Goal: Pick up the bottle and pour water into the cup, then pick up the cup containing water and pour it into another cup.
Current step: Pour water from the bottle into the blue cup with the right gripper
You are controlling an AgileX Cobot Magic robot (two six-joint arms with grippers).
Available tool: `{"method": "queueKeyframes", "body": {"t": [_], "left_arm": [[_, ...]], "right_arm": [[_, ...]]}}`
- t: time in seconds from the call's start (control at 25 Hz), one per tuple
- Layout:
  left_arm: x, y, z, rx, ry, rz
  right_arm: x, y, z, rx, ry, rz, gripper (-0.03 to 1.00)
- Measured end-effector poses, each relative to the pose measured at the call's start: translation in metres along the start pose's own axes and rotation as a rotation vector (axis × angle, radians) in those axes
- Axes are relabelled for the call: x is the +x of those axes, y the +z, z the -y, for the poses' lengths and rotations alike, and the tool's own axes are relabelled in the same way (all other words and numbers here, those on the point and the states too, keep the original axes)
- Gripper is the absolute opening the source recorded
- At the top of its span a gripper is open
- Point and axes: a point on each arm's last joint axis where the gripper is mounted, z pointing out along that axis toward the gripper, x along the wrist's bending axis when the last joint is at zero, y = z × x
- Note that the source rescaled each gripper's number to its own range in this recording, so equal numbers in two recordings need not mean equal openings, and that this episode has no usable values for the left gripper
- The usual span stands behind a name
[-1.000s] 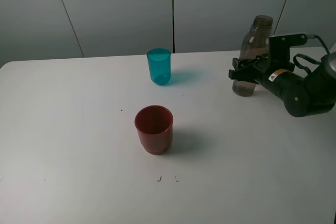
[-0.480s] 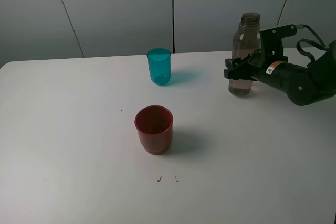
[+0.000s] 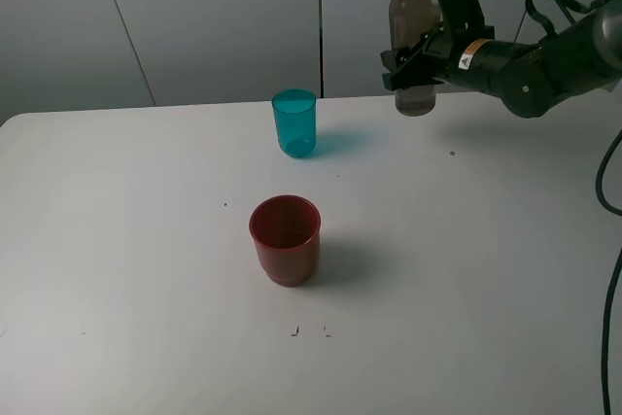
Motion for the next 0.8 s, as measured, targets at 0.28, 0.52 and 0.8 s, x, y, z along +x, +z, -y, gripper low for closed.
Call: {"method": "queueKeyframes", "body": {"t": [0.28, 0.52, 0.8], "left_arm": [[0.0, 0.0, 0.0, 0.0, -0.002, 0.0], [0.0, 0.0, 0.0, 0.0, -0.006, 0.0], [0.0, 0.0, 0.0, 0.0, -0.006, 0.0]], "right_arm": [[0.006, 0.034, -0.011, -0.033, -0.042, -0.031, 0.0], [0.017, 0.059, -0.009, -0.022, -0.114, -0.059, 0.0], [0.035, 0.082, -0.017, -0.012, -0.293, -0.083, 0.0]]}}
